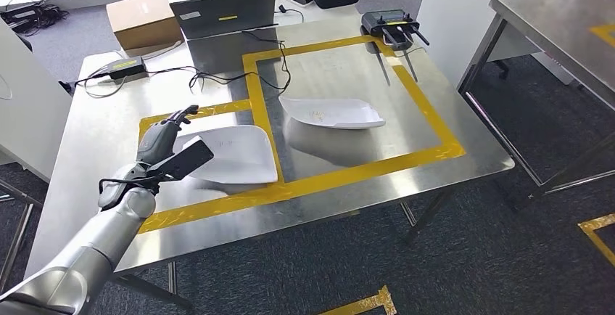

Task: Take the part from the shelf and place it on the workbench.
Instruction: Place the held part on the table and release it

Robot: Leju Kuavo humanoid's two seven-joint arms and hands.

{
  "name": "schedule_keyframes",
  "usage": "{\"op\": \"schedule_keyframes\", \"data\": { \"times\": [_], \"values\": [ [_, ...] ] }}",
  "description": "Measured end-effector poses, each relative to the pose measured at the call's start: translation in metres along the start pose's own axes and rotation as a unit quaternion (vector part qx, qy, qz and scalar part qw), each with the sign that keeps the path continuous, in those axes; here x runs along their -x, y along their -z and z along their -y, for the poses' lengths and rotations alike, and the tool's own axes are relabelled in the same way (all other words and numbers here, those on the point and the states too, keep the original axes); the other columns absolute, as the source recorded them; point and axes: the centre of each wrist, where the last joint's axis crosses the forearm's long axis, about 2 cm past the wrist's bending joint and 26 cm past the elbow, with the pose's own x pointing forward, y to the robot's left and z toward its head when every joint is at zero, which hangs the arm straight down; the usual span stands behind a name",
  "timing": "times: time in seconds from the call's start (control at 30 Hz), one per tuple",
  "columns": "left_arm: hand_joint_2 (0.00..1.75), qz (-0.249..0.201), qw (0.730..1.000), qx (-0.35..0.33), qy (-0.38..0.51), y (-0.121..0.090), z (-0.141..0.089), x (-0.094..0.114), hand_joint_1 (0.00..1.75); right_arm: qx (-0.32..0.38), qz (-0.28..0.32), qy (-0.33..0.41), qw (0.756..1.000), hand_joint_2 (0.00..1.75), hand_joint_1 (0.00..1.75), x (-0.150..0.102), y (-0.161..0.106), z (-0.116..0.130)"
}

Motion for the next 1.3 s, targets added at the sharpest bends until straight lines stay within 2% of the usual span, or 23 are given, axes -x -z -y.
{"op": "schedule_keyframes", "data": {
  "times": [0.23,0.4,0.63,0.83,1.07,1.3],
  "values": [
    [0.00,-0.061,0.998,0.008,-0.026,-0.019,0.012,0.018,0.00,0.005,0.006,0.006,1.000,0.00,0.00,0.000,0.000,-0.002],
    [0.00,-0.074,0.996,-0.048,-0.009,-0.027,0.003,0.031,0.00,0.009,0.002,0.023,1.000,0.00,0.00,0.001,0.000,-0.005],
    [0.00,-0.037,0.980,-0.194,0.022,-0.029,-0.020,0.034,0.00,0.011,-0.004,0.045,0.999,0.00,0.00,0.004,0.000,-0.008],
    [0.00,0.007,0.942,-0.333,0.049,-0.052,-0.041,0.026,0.00,0.004,0.001,0.048,0.999,0.00,0.00,0.003,-0.001,-0.014],
    [0.00,0.050,0.917,-0.389,0.071,-0.102,-0.038,0.010,0.00,-0.002,-0.001,0.043,0.999,0.00,0.00,0.003,-0.001,-0.020],
    [0.00,0.085,0.898,-0.416,0.112,-0.127,-0.042,-0.008,0.00,-0.004,0.002,0.044,0.999,0.00,0.00,0.001,-0.001,-0.025]
  ]
}}
